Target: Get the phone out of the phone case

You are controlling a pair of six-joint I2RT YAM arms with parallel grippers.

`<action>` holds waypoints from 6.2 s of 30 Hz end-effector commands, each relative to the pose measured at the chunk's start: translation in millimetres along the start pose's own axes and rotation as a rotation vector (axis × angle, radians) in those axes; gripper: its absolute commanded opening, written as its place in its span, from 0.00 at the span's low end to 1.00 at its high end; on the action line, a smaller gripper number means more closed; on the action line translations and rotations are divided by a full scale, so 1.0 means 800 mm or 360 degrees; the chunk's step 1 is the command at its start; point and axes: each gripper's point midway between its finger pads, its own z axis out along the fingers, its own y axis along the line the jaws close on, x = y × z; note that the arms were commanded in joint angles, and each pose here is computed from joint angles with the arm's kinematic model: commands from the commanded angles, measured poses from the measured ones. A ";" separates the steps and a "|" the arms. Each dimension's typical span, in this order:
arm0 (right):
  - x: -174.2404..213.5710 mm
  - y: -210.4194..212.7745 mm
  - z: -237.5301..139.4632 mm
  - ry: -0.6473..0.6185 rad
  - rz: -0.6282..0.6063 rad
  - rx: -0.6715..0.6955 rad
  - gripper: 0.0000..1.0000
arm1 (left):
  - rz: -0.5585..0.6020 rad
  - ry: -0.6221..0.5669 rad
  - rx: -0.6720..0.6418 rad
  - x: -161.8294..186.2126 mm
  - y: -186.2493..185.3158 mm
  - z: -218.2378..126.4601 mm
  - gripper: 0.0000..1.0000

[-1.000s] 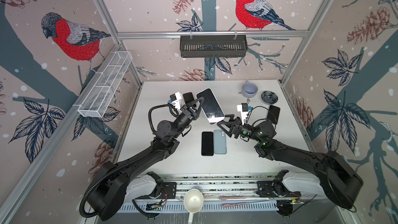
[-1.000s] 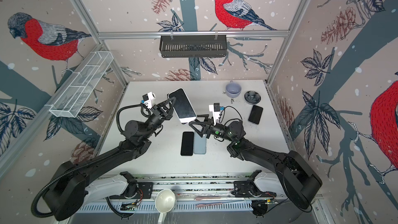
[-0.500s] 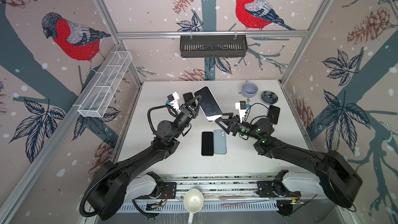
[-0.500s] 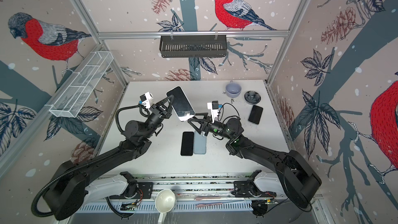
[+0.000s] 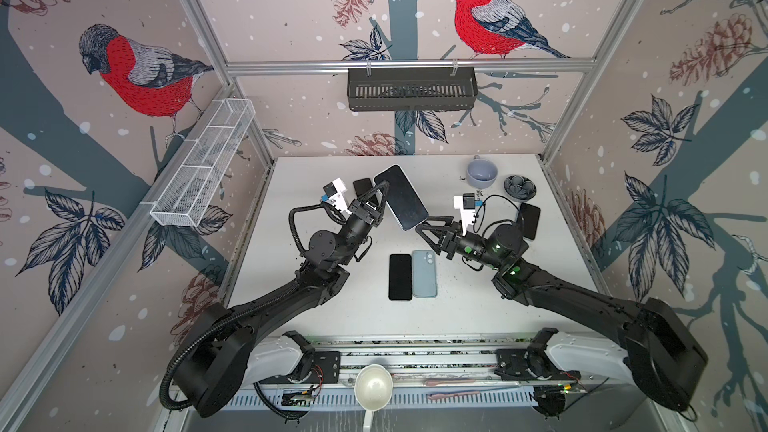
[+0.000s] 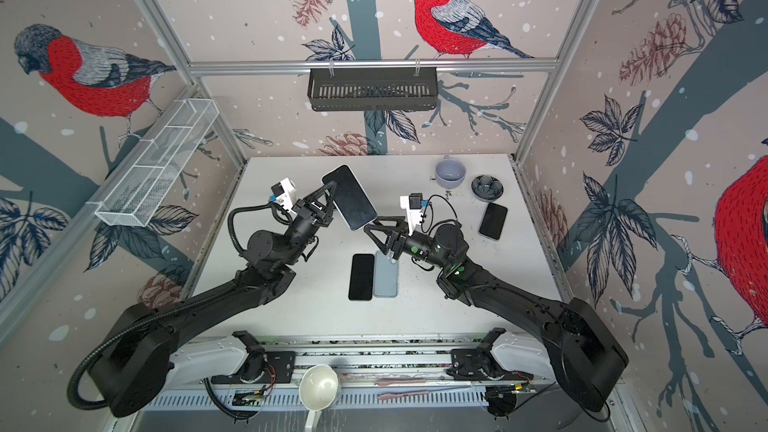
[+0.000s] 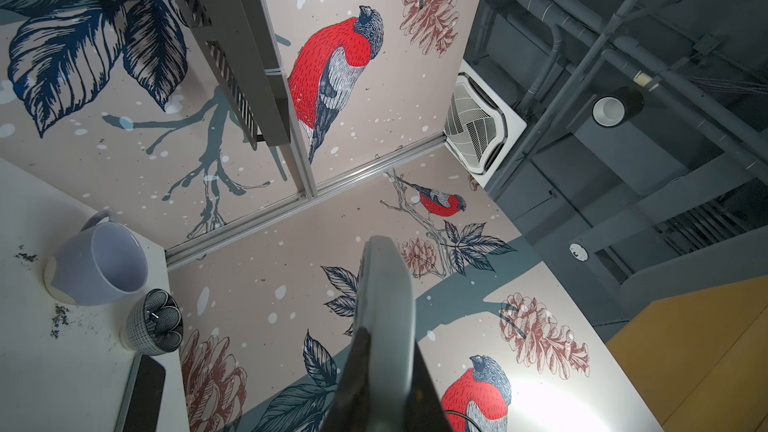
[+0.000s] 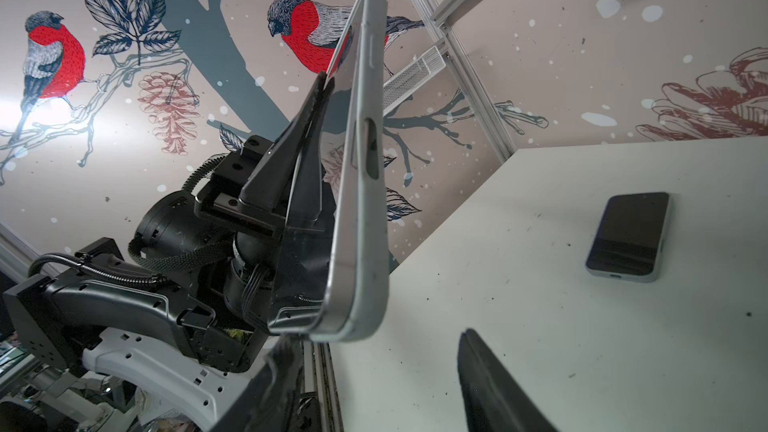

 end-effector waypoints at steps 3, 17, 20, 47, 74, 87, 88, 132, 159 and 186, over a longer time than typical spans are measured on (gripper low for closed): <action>0.006 -0.064 -0.001 -0.0003 0.0034 0.0418 0.57 | -0.0157 0.0486 0.0322 0.069 -0.062 -0.013 0.00; 0.022 -0.079 -0.002 0.0046 -0.0060 0.0562 0.54 | -0.0171 0.0475 0.0301 0.072 -0.053 -0.011 0.00; 0.013 -0.068 -0.018 -0.0044 -0.0052 0.0514 0.57 | -0.0174 0.0465 0.0282 0.072 -0.047 -0.013 0.00; 0.012 -0.004 -0.055 0.0020 0.0012 -0.0053 0.34 | -0.0201 0.0475 0.0178 0.081 0.001 -0.003 0.00; 0.030 -0.112 -0.143 -0.0052 0.0562 0.0677 0.00 | 0.0490 0.0512 -0.0813 0.050 0.142 -0.008 0.99; 0.030 -0.134 -0.172 -0.0102 0.0588 0.0853 0.00 | 0.1333 0.0611 -0.0939 0.071 0.053 -0.021 0.99; 0.029 -0.133 -0.172 -0.0102 0.0583 0.0851 0.00 | 0.1399 0.0634 -0.0931 0.077 0.046 -0.023 0.99; 0.057 -0.125 -0.163 0.0045 0.0708 0.0759 0.00 | 0.2457 0.1527 -0.0950 0.297 0.113 -0.053 0.86; 0.084 -0.111 -0.159 0.0108 0.0711 0.0687 0.00 | 0.2464 0.1617 -0.0998 0.287 0.164 -0.055 0.77; 0.110 -0.081 -0.162 0.0178 0.0698 0.0576 0.00 | 0.2580 0.1626 -0.1034 0.287 0.185 -0.052 0.41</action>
